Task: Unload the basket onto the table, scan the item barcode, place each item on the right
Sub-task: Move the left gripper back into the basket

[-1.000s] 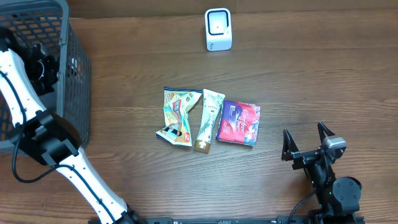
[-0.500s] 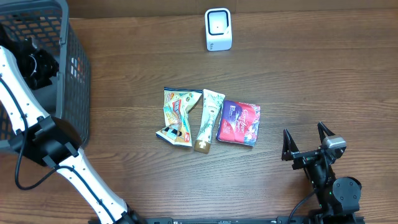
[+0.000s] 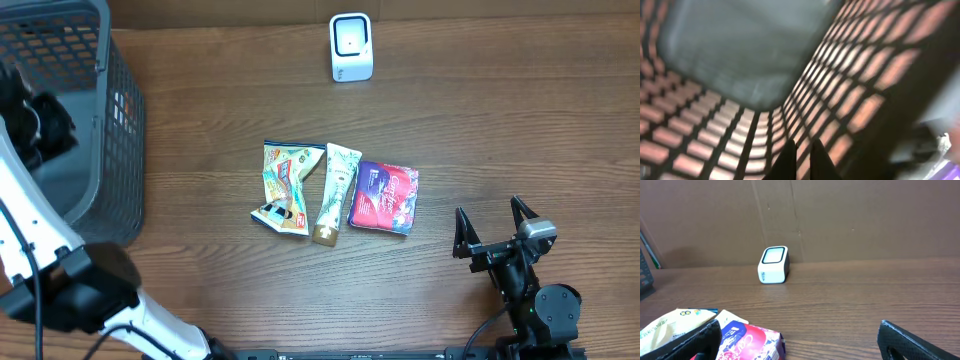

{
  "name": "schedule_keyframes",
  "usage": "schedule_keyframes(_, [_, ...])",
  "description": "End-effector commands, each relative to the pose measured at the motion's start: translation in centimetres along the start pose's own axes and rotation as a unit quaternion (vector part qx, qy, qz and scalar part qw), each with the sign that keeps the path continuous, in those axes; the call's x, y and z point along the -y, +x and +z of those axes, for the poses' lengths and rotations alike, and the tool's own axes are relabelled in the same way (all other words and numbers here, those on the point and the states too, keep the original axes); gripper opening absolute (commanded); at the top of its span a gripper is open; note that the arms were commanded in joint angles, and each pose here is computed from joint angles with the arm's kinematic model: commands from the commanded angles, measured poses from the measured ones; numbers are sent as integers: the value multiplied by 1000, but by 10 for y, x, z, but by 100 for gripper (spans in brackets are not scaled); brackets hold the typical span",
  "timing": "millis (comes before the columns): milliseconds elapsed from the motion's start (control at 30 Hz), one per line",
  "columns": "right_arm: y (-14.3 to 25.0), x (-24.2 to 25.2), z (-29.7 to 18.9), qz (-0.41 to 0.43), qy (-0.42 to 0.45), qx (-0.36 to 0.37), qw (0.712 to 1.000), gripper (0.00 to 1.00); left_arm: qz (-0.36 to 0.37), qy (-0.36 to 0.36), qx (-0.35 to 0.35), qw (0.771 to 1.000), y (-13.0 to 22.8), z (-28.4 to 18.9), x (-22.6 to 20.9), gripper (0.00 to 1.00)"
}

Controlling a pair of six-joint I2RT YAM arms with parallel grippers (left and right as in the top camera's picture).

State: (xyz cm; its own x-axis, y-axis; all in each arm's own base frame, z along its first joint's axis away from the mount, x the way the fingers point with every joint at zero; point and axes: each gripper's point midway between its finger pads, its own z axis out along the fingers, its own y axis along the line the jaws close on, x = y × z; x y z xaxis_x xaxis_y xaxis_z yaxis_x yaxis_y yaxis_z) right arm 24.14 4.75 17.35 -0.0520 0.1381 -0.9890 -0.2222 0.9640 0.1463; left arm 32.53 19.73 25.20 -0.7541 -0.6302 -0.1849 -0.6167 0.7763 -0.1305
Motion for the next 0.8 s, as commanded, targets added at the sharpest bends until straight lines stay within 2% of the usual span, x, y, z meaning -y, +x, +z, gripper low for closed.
schedule_keyframes(0, [2,1,0,-2,2,2,1000,100,-60,-42,-46,996,23,17,-34,4])
schedule_keyframes(167, [2,1,0,-2,2,2,1000,100,-93,-61,-91,990,42,33,-57,4])
schedule_keyframes(300, [2,1,0,-2,2,2,1000,100,-111,-68,-96,987,54,30,-66,4])
schedule_keyframes(500, [2,1,0,-2,2,2,1000,100,-152,-105,-40,982,68,-7,-81,4])
schedule_keyframes(667, [2,1,0,-2,2,2,1000,100,-165,-101,12,981,92,-42,-80,4])
schedule_keyframes(767, [2,1,0,-2,2,2,1000,100,-168,-100,23,980,104,-48,-79,4])
